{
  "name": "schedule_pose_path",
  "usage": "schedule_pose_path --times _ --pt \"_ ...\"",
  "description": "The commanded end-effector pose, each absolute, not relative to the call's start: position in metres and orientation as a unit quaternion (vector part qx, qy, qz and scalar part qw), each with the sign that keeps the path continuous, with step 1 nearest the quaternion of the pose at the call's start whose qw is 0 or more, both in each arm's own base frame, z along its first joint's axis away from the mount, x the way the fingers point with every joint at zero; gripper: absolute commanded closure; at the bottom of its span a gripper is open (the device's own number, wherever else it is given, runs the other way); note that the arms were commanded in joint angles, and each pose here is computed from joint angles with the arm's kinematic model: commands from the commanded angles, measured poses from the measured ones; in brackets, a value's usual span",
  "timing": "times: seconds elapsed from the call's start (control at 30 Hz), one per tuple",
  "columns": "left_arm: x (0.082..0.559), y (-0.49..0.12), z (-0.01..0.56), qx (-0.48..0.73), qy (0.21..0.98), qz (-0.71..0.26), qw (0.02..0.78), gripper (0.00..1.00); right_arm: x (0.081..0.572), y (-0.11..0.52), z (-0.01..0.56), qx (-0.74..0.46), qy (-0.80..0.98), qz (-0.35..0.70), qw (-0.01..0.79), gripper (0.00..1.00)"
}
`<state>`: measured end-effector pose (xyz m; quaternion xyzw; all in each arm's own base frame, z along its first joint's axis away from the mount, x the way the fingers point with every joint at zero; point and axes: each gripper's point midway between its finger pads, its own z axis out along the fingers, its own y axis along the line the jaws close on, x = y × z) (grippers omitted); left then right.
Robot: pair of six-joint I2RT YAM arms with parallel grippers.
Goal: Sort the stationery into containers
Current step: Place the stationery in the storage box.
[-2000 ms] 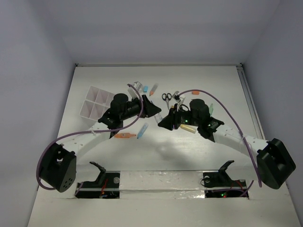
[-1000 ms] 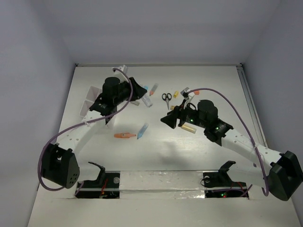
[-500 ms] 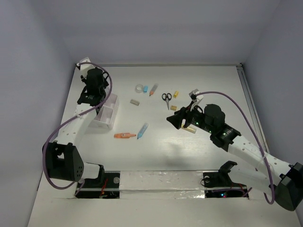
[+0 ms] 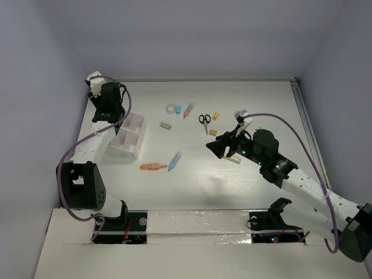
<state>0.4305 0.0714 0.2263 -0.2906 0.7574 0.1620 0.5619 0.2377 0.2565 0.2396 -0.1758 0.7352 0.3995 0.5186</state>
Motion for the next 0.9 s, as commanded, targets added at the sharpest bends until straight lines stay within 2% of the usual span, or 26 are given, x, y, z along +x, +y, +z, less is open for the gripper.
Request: schedule_pose_path --times 0.0,0.5,0.6,0.67,0.83,0.87 --pt "0.443 0.075 0.251 -0.294 0.726 0.164 0.6 1.0 0.237 0.257 0.246 -0.181 0.724 0.401 0.532 0.31" --pt "0.448 0.078 0.226 -0.275 0.72 0.183 0.61 0.98 0.238 0.255 0.247 -0.176 0.723 0.397 0.537 0.31" --pt "0.447 0.079 0.221 -0.276 0.721 0.183 0.609 0.88 0.24 0.254 0.244 -0.174 0.726 0.393 0.537 0.31" --pt "0.447 0.077 0.218 -0.273 0.722 0.178 0.61 0.73 0.242 0.254 0.241 -0.17 0.731 0.388 0.535 0.31" --pt "0.448 0.075 0.217 -0.272 0.724 0.172 0.611 0.55 0.246 0.252 0.237 -0.164 0.738 0.377 0.535 0.31" --pt "0.449 0.074 0.219 -0.271 0.723 0.168 0.613 0.49 0.248 0.251 0.237 -0.161 0.739 0.374 0.536 0.31"
